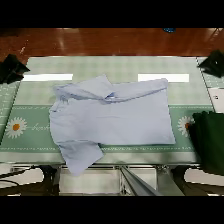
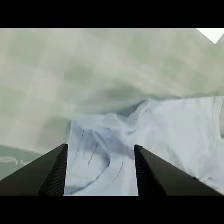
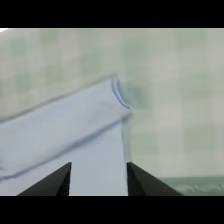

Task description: Fold the shirts.

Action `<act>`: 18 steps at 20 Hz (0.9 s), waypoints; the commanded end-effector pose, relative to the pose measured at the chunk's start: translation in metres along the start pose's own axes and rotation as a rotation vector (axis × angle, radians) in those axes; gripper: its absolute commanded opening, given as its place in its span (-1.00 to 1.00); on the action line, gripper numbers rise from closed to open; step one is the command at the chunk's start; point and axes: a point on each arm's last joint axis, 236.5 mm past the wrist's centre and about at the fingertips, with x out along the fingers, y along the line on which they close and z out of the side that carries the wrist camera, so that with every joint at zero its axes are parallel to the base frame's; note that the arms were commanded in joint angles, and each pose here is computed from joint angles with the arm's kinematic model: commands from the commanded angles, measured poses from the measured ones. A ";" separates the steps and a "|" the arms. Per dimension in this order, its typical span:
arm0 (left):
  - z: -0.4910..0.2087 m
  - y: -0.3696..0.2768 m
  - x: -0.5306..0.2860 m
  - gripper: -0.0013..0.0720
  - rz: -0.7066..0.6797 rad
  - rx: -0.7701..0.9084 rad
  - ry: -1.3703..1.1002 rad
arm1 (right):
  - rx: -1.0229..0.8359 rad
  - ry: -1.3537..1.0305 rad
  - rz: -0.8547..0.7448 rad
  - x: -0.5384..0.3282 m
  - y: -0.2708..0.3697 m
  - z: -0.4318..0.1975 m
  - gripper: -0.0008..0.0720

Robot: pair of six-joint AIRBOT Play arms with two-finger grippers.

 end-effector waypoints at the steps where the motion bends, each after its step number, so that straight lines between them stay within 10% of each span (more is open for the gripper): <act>1: -0.071 0.026 0.002 0.42 -0.015 -0.087 0.091 | 0.115 0.039 -0.076 -0.002 -0.038 -0.073 0.14; 8: -0.191 0.069 0.014 0.42 -0.216 -0.431 0.222 | 0.240 0.031 0.137 0.035 -0.001 -0.186 0.14; 18: -0.294 0.102 0.028 0.42 -0.043 -0.429 0.532 | 0.248 0.063 0.169 0.044 0.004 -0.212 0.14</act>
